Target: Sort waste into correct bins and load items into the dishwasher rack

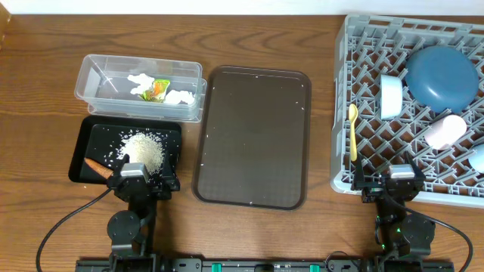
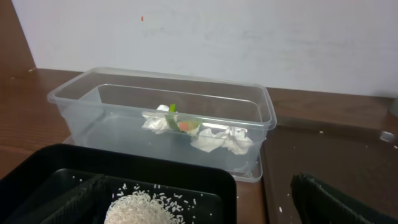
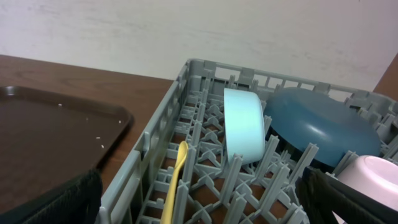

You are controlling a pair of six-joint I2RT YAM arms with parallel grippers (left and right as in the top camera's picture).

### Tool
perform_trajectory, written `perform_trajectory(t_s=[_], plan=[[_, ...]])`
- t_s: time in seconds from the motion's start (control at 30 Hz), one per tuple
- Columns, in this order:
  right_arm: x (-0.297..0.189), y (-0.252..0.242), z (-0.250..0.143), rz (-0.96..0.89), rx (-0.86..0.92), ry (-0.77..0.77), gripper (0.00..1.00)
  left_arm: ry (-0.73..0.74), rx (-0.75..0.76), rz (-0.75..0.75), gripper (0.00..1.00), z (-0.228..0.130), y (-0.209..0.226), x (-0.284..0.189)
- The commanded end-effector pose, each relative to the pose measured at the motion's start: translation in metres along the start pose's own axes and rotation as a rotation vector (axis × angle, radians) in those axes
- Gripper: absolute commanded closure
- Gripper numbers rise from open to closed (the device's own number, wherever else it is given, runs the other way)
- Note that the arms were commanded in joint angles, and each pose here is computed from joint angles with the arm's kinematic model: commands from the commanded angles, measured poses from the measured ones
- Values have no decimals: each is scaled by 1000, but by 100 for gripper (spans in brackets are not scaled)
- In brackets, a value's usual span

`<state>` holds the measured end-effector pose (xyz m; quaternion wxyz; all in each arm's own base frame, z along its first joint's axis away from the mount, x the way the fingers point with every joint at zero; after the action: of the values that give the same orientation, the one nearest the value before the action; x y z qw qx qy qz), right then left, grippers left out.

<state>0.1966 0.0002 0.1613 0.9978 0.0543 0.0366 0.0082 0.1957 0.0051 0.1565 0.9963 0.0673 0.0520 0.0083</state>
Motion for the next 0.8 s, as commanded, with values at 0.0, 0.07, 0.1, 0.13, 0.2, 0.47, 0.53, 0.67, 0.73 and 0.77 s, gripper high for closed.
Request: perform_trajectory(t_s=[0.0,0.07,0.1,0.13,0.2,0.47,0.53,0.67,0.73,0.77], plan=[[0,2,-1,9,-12,0,1,47,22,-1,6,-11,0,0],[0,2,-1,9,-12,0,1,48,22,-1,6,-11,-1,0],[0,2,-1,9,-12,0,1,49,22,-1,6,-11,-1,0],[0,2,-1,10,-12,0,1,49,22,-1,6,-11,-1,0],[0,2,-1,10,-12,0,1,49,22,-1,6,-11,-1,0],[0,2,-1,9,-12,0,1,49,22,-1,6,-11,-1,0],[0,2,-1,9,-12,0,1,49,22,-1,6,-11,-1,0],[0,2,-1,9,-12,0,1,49,22,-2,6,-11,-1,0],[0,2,-1,9,-12,0,1,49,22,-1,6,-11,-1,0],[0,2,-1,9,-12,0,1,49,22,-1,6,-11,-1,0]])
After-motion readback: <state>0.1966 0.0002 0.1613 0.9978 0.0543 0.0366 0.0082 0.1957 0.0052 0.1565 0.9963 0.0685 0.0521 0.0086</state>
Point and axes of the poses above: each gripper's point midway between its finger pads, its own x axis out along the fingers, its own y axis along the line the jaws close on, z = x × y, the point moved 5 cm from there along -x, back along the fingers, and after that the axes turned 13 degrees about x, right-handed, at the moved point
